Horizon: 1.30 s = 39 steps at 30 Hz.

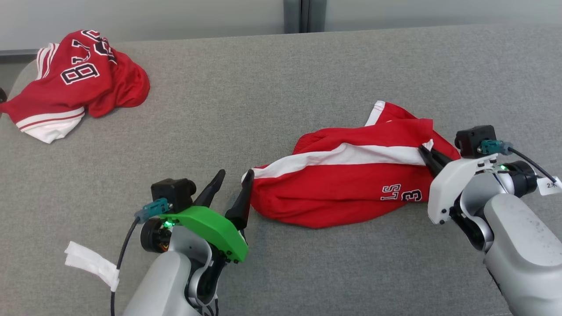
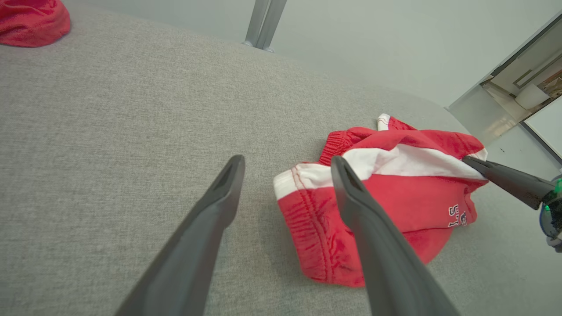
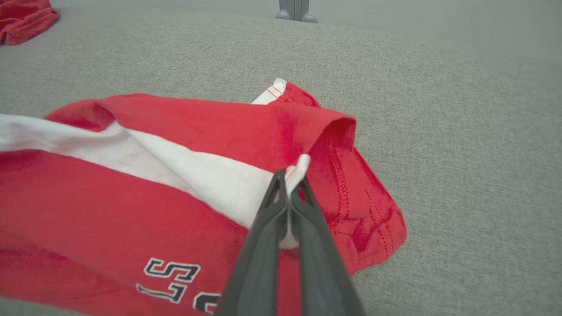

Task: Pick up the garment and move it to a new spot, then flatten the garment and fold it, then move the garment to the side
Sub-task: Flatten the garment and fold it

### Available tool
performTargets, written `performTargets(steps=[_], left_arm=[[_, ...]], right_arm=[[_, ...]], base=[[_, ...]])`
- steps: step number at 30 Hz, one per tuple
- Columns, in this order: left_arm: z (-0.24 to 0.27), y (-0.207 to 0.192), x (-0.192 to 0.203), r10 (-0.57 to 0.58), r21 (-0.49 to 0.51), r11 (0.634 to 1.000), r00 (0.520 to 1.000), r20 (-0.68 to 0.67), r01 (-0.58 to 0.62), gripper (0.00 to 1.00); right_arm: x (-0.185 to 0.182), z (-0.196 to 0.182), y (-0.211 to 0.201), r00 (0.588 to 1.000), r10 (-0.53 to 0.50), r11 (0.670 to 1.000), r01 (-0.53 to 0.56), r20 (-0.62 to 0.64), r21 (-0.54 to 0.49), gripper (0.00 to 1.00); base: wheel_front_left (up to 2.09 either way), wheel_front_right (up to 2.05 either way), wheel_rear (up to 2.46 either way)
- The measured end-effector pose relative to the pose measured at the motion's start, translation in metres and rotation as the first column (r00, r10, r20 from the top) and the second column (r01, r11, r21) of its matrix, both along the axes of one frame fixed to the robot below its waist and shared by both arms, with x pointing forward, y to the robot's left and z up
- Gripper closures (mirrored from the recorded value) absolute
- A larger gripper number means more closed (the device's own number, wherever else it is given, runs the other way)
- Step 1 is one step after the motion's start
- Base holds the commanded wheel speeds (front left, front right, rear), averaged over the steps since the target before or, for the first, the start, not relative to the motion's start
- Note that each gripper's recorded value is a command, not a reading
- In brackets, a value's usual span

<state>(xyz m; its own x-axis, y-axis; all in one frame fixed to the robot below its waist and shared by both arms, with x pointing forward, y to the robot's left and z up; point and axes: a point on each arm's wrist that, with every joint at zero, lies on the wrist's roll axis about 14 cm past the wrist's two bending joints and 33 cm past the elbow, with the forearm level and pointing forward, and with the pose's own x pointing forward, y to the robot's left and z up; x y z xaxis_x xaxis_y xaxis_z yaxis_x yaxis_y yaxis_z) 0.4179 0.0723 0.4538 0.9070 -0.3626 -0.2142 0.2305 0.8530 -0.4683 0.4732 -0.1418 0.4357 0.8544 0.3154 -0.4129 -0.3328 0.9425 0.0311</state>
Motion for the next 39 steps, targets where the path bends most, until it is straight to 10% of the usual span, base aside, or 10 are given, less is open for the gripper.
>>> performTargets(steps=[15, 25, 35, 39], left_arm=[[-0.016, -0.018, -0.005, -0.089, -0.02, 0.996, 0.965, -0.246, 0.087, 0.0], [-0.019, -0.027, -0.01, -0.119, -0.123, 0.989, 0.926, -0.359, 0.08, 0.14], [-0.008, -0.035, -0.001, -0.14, -0.189, 0.979, 0.927, -0.347, 0.077, 0.5], [-0.009, -0.037, -0.001, -0.143, -0.198, 0.977, 0.925, -0.352, 0.075, 0.42]], right_arm=[[-0.028, -0.006, -0.002, 1.0, -0.013, 1.0, 0.013, -0.017, 0.012, 1.0], [-0.031, -0.003, -0.001, 1.0, -0.017, 1.0, 0.017, -0.012, 0.016, 1.0], [-0.033, -0.004, -0.004, 1.0, -0.028, 0.999, 0.028, -0.014, 0.019, 1.0], [-0.034, -0.003, -0.004, 0.999, -0.03, 0.999, 0.03, -0.013, 0.02, 1.0]], base=[[0.0, 0.0, 0.0], [0.0, 0.0, 0.0], [0.0, 0.0, 0.0], [0.0, 0.0, 0.0]])
